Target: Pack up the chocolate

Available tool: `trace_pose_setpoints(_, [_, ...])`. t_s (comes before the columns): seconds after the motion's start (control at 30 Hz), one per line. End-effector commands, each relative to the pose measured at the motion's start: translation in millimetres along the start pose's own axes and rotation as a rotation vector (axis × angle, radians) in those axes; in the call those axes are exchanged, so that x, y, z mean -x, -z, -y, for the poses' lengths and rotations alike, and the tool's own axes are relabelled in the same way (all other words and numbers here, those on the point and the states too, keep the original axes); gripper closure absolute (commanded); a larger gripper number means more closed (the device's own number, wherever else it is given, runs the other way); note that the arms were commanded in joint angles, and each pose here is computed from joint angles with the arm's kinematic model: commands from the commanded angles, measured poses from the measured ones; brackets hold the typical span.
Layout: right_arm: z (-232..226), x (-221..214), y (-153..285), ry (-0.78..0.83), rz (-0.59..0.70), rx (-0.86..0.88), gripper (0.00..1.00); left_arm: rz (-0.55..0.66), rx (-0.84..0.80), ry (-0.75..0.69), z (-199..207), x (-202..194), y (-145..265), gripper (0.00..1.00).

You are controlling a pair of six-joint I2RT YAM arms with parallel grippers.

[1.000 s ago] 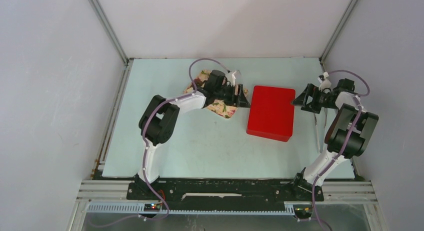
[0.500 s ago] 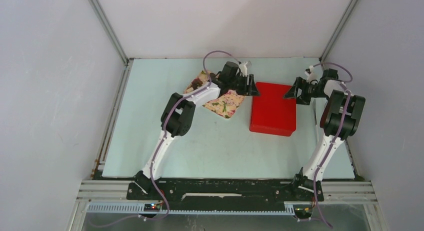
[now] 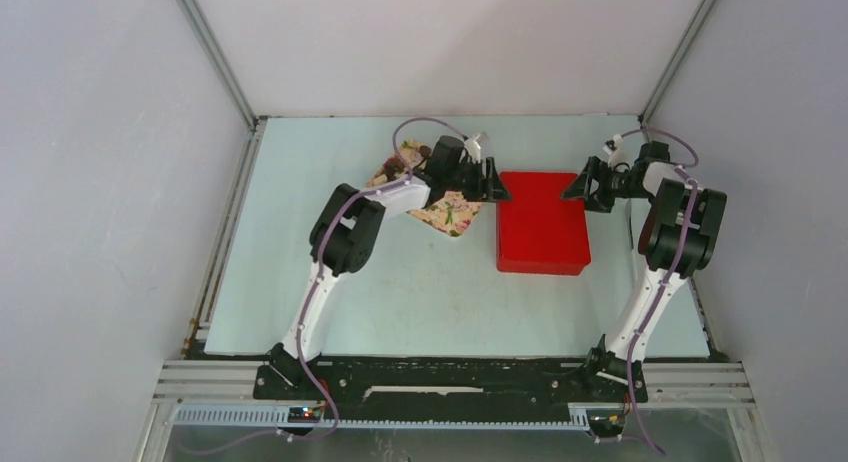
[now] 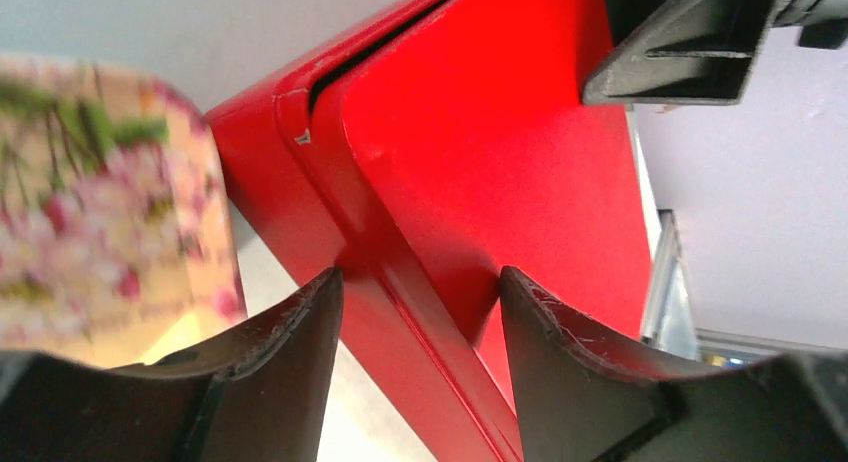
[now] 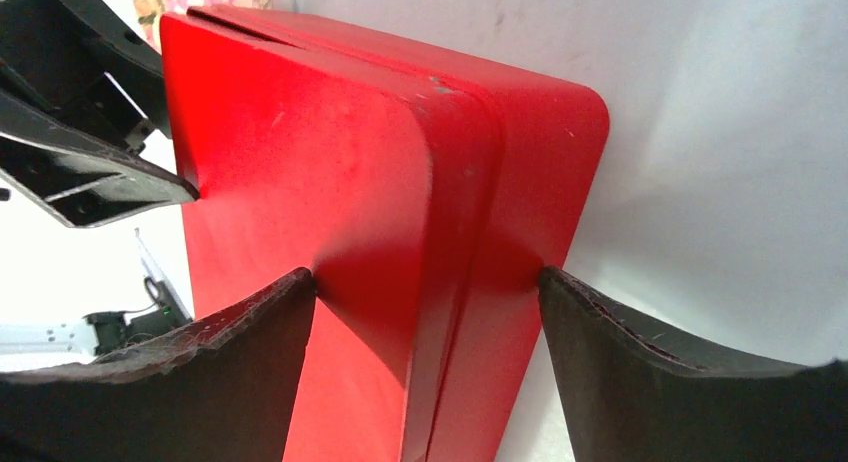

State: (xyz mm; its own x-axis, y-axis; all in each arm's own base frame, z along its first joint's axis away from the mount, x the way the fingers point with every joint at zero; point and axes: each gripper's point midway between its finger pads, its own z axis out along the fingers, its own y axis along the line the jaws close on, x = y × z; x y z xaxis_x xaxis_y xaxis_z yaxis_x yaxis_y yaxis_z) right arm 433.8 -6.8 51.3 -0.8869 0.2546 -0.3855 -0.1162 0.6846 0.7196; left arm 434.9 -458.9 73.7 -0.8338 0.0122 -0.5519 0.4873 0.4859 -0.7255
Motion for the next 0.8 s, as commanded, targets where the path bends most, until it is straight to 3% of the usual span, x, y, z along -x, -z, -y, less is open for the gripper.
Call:
trace_pose_setpoints(0.0, [-37.0, -32.4, -18.5, -0.003, -0.087, 0.109, 0.17, -0.012, -0.140, 0.034, 36.5, -17.3, 35.7, 0.38])
trace_pose_setpoints(0.2, [-58.1, -46.9, -25.1, 0.028, -0.123, 0.128, 0.15, -0.022, -0.308, 0.090, 74.1, -36.3, 74.0, 0.34])
trace_pose_setpoints(0.33, [-58.5, -34.4, -17.6, 0.055, -0.081, 0.102, 0.09, 0.037, -0.219, 0.088, 54.4, -27.9, 94.1, 0.30])
trace_pose_setpoints(0.4, [-57.6, -33.6, -14.0, 0.052, -0.075, 0.096, 0.01, 0.056, -0.155, 0.059, 42.9, -23.0, 103.9, 0.28])
trace_pose_setpoints(0.77, [-58.8, -16.2, 64.0, 0.090, 0.054, 0.054, 0.00, 0.010, -0.061, -0.064, 33.0, -47.0, 136.6, 0.28])
